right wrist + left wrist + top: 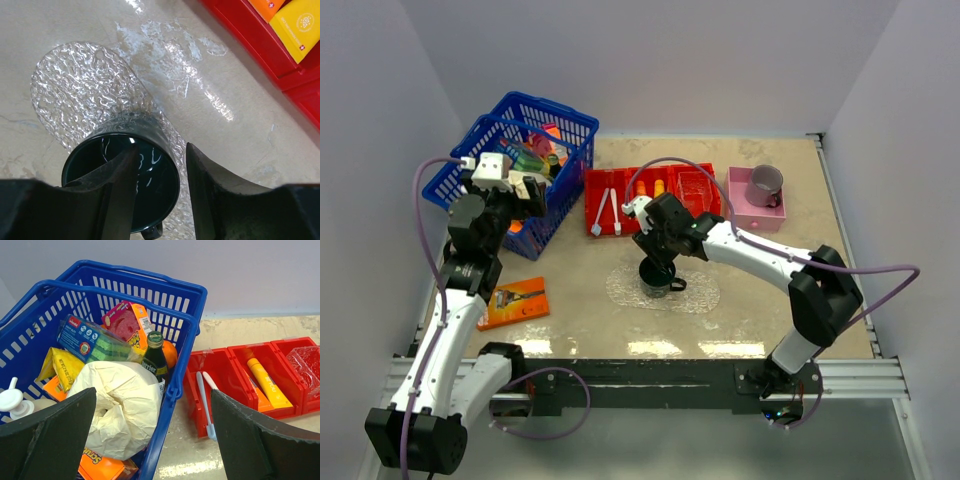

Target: Prepare toiletry sets of a toothbrush and toothpaste on the tray

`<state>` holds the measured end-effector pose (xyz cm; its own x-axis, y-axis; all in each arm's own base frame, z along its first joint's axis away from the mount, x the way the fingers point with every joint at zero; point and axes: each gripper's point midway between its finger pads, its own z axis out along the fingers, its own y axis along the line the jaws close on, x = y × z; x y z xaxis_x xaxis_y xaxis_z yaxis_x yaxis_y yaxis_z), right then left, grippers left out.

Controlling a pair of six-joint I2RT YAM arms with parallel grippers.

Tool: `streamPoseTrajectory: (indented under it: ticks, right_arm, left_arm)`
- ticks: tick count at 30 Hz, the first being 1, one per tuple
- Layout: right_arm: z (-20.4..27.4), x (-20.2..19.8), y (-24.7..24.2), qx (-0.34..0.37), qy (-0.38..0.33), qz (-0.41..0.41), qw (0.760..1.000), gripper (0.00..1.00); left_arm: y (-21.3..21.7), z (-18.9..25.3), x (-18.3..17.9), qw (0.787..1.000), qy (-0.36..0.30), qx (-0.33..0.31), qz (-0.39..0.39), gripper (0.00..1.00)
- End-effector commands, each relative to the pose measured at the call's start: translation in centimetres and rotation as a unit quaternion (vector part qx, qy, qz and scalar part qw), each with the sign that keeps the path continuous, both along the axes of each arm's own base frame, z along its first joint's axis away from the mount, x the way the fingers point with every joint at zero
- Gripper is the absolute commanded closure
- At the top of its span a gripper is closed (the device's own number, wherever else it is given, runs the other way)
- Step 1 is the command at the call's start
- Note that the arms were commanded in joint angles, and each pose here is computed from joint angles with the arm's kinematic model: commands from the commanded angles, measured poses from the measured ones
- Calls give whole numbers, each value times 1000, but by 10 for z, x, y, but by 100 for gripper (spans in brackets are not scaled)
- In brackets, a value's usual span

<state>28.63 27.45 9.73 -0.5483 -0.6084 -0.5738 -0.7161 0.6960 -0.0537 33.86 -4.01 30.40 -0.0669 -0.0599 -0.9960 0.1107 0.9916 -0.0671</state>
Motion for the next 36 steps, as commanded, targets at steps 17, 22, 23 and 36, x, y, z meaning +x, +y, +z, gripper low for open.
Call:
streamPoseTrajectory:
  ticks: [17,22,23,36]
  right_arm:
    - [-1,1,12,24,-1,34,999,68]
    - [-6,-2,11,20,4,32,999,71]
    - [-6,-2,10,20,5,31,999,71]
    - [-4,-11,-1,19,17,-5,1000,87]
  left_arm:
    - [2,9,4,1000,-14,4,5,0]
    - [2,11,4,1000,-17,4,5,0]
    - [3,11,4,1000,-17,4,6,0]
    - [3,11,3,1000,-17,4,5,0]
